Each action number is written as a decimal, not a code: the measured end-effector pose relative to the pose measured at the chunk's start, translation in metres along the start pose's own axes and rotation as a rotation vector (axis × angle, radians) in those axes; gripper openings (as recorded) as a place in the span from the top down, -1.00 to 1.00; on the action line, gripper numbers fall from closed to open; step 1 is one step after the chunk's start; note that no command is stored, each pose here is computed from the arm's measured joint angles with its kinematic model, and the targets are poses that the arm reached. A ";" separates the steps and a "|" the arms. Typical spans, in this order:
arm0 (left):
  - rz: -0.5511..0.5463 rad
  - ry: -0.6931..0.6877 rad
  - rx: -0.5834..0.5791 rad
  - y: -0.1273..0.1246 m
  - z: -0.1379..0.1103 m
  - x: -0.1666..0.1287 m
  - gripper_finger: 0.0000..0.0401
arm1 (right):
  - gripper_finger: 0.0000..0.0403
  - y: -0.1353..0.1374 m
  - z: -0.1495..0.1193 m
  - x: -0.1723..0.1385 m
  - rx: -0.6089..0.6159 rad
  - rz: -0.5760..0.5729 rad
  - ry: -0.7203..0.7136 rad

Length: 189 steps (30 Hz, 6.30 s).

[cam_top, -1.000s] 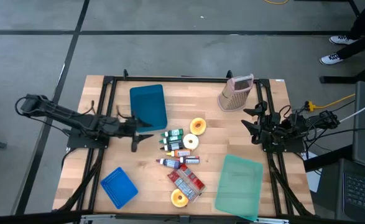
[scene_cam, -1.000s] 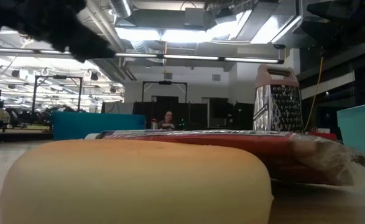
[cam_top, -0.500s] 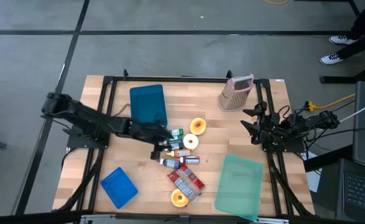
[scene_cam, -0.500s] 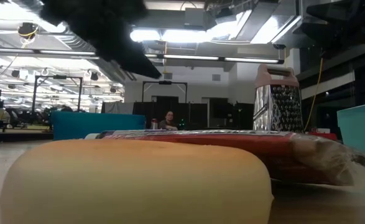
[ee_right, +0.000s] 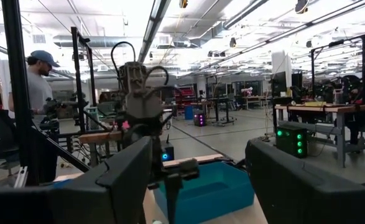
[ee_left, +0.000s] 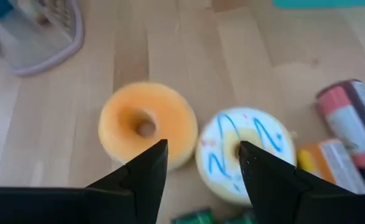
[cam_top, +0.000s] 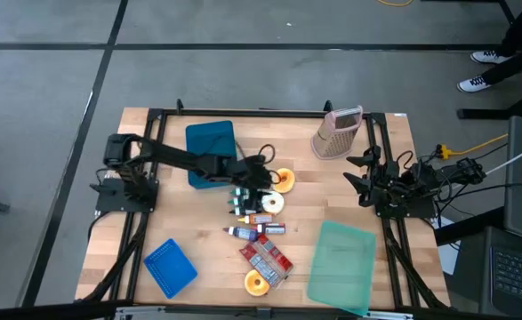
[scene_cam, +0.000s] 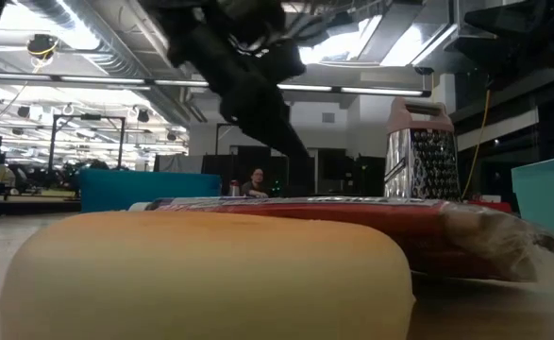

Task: Pick & Place Food Item
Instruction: Put the top orange donut into the blue bin

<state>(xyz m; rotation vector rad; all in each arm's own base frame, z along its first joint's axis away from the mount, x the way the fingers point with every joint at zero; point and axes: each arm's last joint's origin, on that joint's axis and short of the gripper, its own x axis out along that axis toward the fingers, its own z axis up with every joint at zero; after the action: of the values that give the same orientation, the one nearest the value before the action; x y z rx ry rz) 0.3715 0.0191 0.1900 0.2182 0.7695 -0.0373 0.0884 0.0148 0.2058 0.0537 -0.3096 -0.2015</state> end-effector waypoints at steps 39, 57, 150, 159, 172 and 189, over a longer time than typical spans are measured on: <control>-0.003 0.151 0.262 0.024 0.019 0.043 0.03 | -0.26 0.001 -0.005 0.000 0.027 0.006 0.049; 0.010 0.144 0.366 0.027 0.007 0.069 0.03 | -0.26 0.001 -0.005 0.000 0.025 0.003 0.049; 0.136 0.335 -0.896 -0.250 -0.048 -0.218 0.92 | -0.26 -0.001 -0.008 0.000 -0.024 -0.073 0.081; 0.178 0.366 -1.035 -0.284 -0.031 -0.232 0.92 | -0.26 -0.001 -0.008 0.000 -0.025 -0.073 0.082; 0.391 0.533 -1.047 -0.335 -0.038 -0.207 0.92 | -0.26 -0.001 -0.008 0.000 0.010 -0.063 0.080; 0.524 0.612 -0.993 -0.339 -0.062 -0.184 0.92 | -0.26 0.000 -0.008 0.000 0.041 -0.038 0.078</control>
<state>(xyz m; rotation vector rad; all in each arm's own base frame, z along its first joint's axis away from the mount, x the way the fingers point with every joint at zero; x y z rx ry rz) 0.1585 -0.3079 0.2124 -0.5484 1.2228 0.9289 0.0910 0.0146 0.1979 0.1079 -0.2349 -0.2299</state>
